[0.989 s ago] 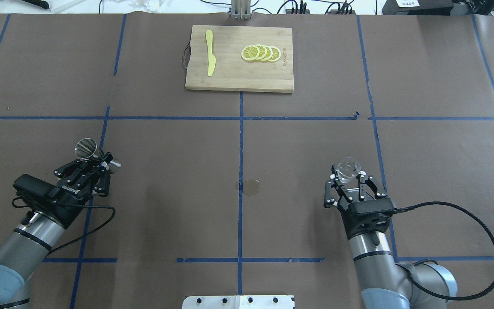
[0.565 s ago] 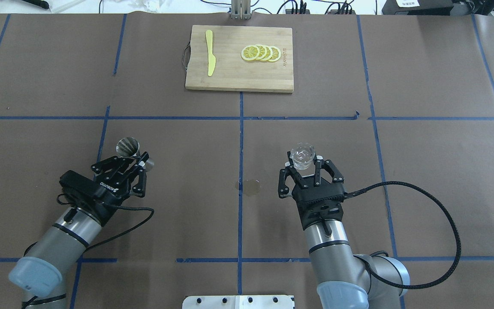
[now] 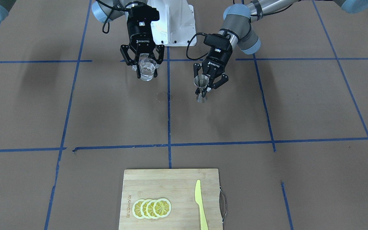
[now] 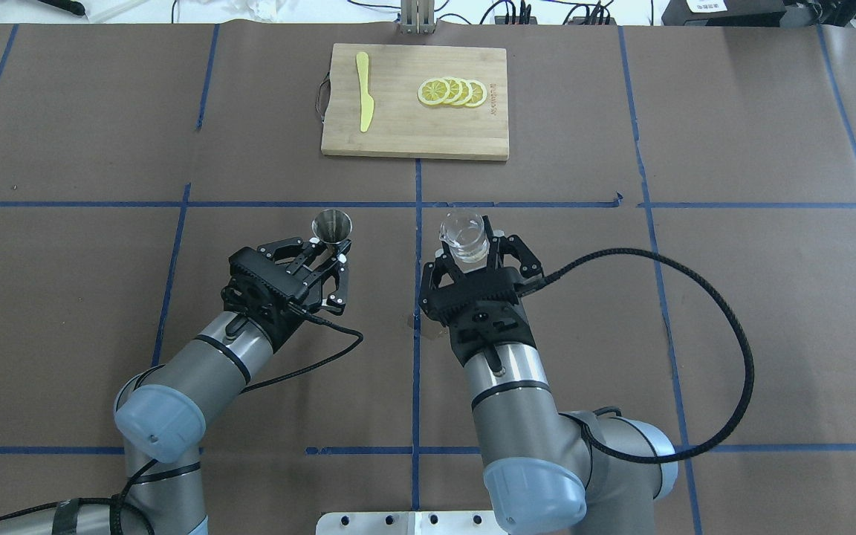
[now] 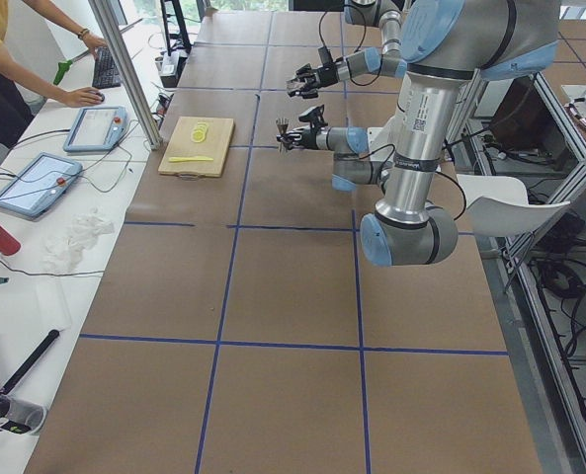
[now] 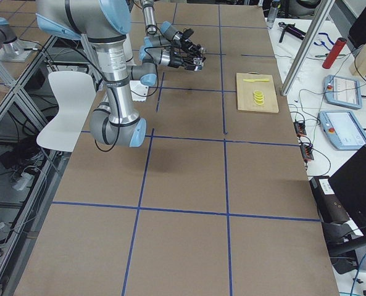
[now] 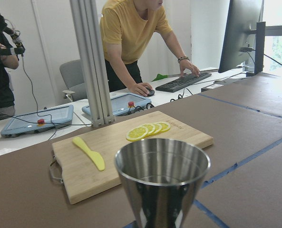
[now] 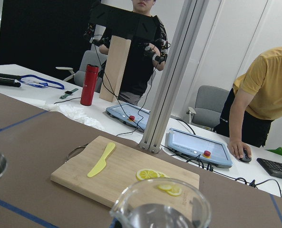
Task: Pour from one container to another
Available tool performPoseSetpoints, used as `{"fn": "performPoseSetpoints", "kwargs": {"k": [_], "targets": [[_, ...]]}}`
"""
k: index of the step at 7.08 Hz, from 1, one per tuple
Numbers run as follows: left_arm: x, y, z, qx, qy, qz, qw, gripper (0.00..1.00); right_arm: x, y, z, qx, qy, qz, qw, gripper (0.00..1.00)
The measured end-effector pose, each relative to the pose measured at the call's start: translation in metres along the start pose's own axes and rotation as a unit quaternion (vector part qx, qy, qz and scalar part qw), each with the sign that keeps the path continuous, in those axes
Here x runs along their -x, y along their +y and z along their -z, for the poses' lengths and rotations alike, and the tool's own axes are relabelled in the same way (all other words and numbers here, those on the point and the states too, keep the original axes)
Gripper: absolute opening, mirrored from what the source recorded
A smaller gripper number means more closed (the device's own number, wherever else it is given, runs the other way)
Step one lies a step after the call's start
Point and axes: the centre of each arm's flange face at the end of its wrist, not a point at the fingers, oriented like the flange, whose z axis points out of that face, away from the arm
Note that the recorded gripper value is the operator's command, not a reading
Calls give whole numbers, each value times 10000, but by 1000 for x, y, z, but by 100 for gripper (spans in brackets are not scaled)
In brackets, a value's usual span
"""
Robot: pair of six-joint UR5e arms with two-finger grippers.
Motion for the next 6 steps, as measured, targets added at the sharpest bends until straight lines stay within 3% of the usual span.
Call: {"fn": "performPoseSetpoints", "kwargs": {"k": [2,6], "targets": [[-18,-9,-15,5,180,67,9998,0,-7,-45,-14,283,-14,414,9987,0],[-44,-18,-40,-128,277,250,9992,0,11,-92,-19,601,-235,579,9962,0]]}}
